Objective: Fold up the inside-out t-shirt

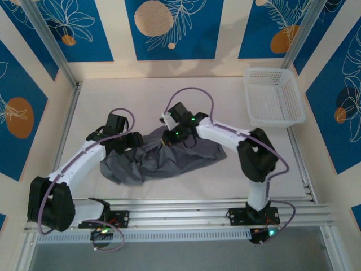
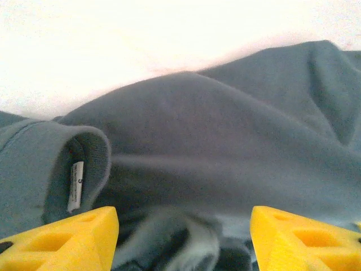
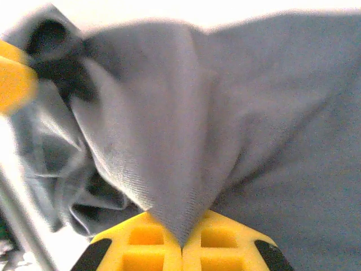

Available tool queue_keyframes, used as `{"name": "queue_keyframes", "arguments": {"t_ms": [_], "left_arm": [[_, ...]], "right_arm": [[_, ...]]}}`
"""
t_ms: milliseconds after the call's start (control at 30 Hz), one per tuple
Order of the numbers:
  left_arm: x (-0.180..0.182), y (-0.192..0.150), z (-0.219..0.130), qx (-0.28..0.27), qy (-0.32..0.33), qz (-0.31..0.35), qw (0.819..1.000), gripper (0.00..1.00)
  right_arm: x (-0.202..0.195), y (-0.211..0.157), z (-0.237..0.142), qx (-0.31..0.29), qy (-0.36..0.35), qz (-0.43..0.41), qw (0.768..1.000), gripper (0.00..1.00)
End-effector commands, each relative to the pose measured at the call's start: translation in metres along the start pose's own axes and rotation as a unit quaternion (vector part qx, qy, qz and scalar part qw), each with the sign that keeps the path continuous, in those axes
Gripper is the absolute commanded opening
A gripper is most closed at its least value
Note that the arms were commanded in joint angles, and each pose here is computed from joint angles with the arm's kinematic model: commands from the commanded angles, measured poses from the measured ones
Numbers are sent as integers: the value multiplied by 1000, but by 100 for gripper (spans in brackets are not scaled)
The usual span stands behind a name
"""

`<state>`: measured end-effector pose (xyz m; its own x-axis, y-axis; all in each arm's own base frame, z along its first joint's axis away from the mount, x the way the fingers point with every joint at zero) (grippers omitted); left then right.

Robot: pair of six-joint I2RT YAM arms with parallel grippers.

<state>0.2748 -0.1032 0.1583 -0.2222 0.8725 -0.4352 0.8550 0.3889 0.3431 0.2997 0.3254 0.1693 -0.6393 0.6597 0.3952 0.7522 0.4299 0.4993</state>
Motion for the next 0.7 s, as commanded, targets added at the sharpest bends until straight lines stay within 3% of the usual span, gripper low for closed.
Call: {"name": "queue_keyframes", "arguments": {"t_ms": [0,167,300,500,567,600,667], "left_arm": [[-14,-5,1,16,-70,36,997,63],[-28,-11,8,37,-135,54,989,64],[-55,-20,11,79,-239,80,964,65],[-49,-35,34,142,-213,52,965,79],[-42,-40,43,155,-190,46,968,77],[-40,-40,46,157,-181,44,970,62],[-39,-37,45,152,-170,40,973,0]], "right_arm": [[10,11,-41,-50,61,35,996,0],[7,18,-63,-87,122,76,986,0],[6,19,-57,-75,124,82,986,0],[-4,21,-57,-78,101,110,986,0],[-8,22,-59,-82,99,122,984,0],[-10,23,-62,-84,97,129,983,0],[-21,21,-66,-90,85,152,981,0]]}}
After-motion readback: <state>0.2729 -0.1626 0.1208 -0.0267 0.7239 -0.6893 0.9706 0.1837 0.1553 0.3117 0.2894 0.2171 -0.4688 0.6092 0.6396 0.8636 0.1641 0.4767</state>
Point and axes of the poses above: each hand's point on the last joint's axis, 136 mm out from that joint toward the fingers, its own z axis out along the fingers, its own x axis along the line the jaws close on, y = z × x, the point moved 5 cm from there along -z, back along the fingers, and after that the axes turned 4 degrees about -z, right-handed, at the moved point
